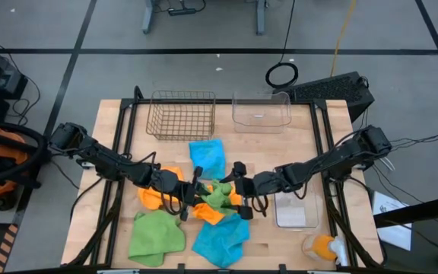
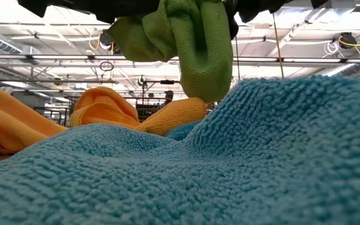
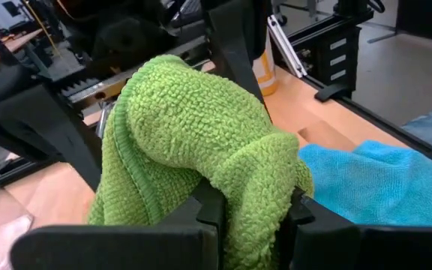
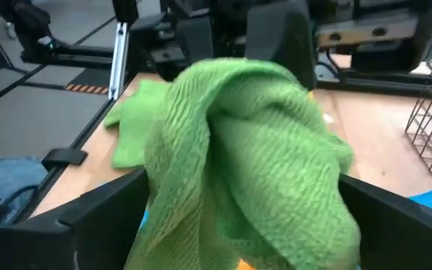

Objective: Sort microfiber towel by color & place in baskets
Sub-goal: Put the top green microfiber towel into the top transparent bin

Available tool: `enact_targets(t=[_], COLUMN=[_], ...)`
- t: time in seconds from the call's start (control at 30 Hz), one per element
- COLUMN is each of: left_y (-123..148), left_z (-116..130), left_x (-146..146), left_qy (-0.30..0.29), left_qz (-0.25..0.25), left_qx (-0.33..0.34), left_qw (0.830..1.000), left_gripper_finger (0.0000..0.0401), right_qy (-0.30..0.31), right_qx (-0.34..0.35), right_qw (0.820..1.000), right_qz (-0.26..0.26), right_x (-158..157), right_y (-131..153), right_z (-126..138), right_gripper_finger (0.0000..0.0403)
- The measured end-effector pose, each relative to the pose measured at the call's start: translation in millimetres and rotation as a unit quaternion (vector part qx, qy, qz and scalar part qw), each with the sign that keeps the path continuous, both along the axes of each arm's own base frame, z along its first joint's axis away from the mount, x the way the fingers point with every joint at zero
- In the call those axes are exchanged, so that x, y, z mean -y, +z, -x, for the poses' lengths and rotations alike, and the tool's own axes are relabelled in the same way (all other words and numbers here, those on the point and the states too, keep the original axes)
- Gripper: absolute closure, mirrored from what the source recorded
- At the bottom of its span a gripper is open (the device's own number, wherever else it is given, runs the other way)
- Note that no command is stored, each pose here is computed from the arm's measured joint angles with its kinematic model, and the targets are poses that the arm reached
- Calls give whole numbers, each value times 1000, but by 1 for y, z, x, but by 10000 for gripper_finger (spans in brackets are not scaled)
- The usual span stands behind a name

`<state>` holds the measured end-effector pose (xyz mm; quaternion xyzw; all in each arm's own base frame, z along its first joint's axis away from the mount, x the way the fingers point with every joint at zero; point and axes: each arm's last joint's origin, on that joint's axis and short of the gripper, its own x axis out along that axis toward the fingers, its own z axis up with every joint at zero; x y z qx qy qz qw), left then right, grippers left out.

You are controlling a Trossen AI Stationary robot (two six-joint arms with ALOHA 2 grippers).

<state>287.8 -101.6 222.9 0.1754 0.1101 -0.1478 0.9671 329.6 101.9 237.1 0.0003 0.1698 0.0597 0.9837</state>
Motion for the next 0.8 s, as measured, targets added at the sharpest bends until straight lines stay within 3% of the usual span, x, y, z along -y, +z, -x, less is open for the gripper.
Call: enact_targets(t=[0.1, 0.2, 0.5, 0.7, 0.8], left_y=[0, 0, 0, 0, 0], left_z=[0, 0, 0, 0, -1], left_x=[0, 0, -2, -3, -4], left_qy=[0, 1, 36, 76, 97], left_qz=[0, 2, 22, 50, 61], left_qx=[1, 0, -6, -10, -8], left_qw=[1000, 1000, 999, 996, 993], left_gripper_finger=[349, 349, 341, 251, 186], right_qy=[1, 2, 15, 12, 12], right_qx=[19, 26, 11, -3, -6], right_qw=[1000, 1000, 1000, 1000, 1000], right_qz=[3, 5, 2, 7, 8], right_x=[-1, -1, -1, 0, 0], right_y=[2, 3, 1, -1, -1], right_z=[-2, -3, -1, 0, 1], right_gripper_finger=[22, 61, 259, 379, 391])
